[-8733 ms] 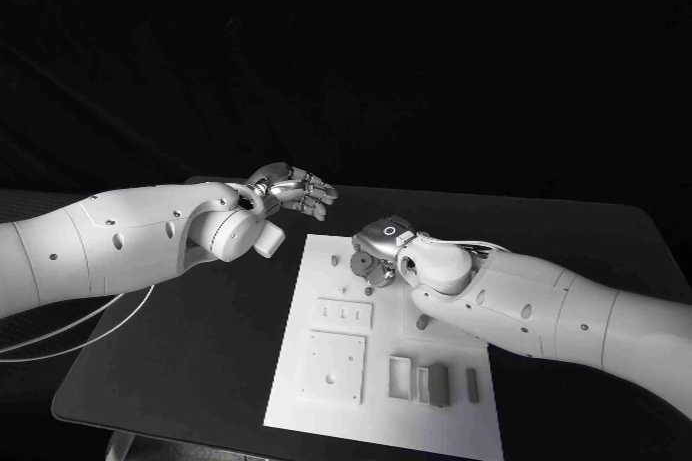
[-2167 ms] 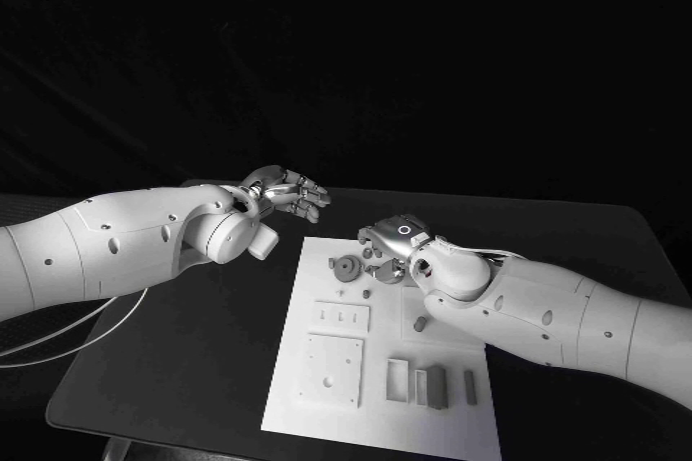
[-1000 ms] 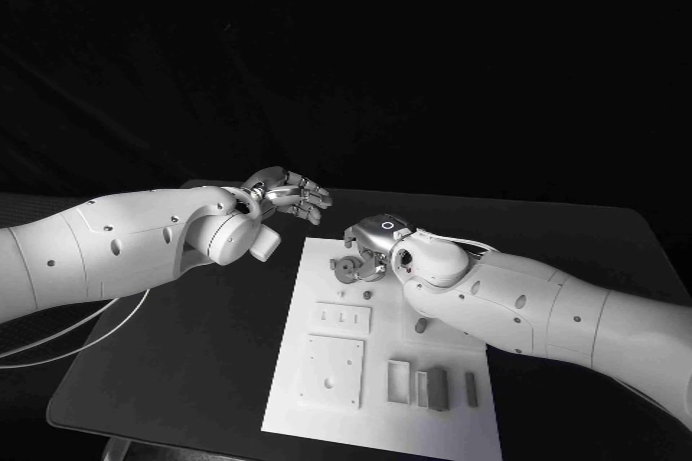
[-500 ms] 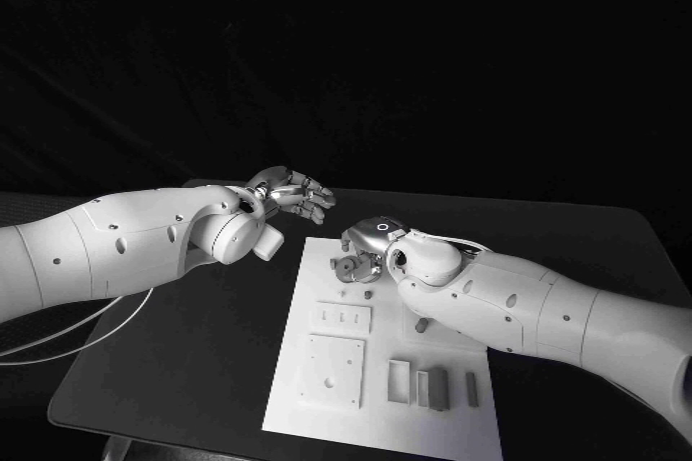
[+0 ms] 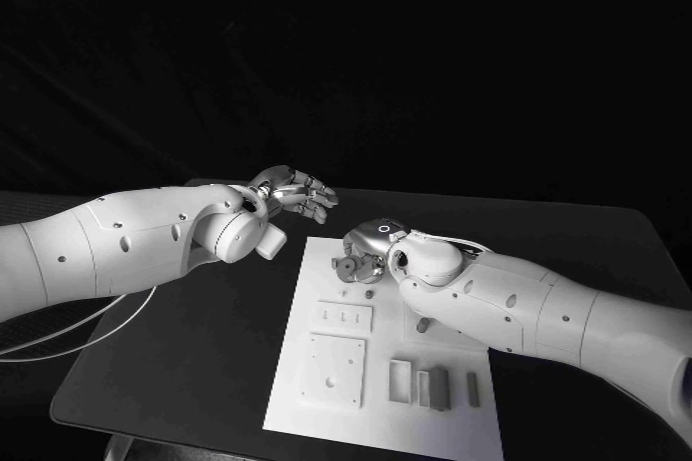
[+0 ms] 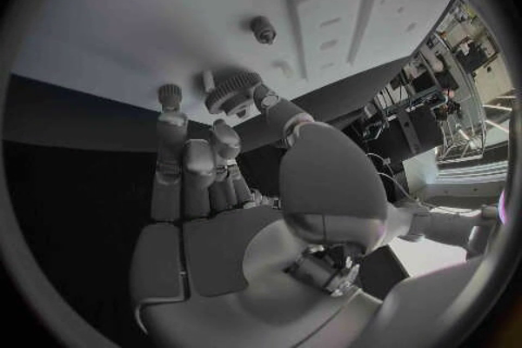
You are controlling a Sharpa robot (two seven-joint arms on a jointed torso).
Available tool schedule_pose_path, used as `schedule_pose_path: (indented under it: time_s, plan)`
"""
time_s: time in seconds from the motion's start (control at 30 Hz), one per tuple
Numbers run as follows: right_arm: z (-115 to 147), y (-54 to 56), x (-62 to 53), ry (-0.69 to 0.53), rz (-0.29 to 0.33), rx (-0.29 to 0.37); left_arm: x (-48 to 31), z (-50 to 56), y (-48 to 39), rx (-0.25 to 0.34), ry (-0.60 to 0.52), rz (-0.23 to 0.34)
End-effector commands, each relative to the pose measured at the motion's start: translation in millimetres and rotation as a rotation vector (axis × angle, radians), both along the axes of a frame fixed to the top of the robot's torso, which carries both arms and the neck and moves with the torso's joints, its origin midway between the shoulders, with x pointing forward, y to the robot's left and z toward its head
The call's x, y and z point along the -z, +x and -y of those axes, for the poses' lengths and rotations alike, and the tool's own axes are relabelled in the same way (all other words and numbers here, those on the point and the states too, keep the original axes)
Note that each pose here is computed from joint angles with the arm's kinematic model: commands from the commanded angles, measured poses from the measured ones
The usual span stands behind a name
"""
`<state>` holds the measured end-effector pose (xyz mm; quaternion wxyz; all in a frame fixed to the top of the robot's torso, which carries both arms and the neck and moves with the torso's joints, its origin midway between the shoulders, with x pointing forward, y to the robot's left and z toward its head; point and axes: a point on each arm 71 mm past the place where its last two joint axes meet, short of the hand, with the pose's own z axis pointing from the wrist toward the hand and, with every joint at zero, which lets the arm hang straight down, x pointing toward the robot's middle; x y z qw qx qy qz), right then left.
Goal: Assemble the parts on the task board
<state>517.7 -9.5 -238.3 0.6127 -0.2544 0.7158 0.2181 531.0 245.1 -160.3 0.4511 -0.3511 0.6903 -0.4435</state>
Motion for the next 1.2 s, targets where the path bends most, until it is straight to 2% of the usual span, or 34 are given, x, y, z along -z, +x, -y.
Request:
schedule_pose_path:
  time_s: [0.03,1.2]
  plan:
    - [-1.8,-1.2,1.5,-0.011,-0.01,-0.018,-1.5,1.5,0.3,0.003,-0.001,0.009]
    - [-2.4,1.4,9.1,-0.031,-0.035,-0.014,-1.5,2.8,1.1,0.003,0.0,0.009]
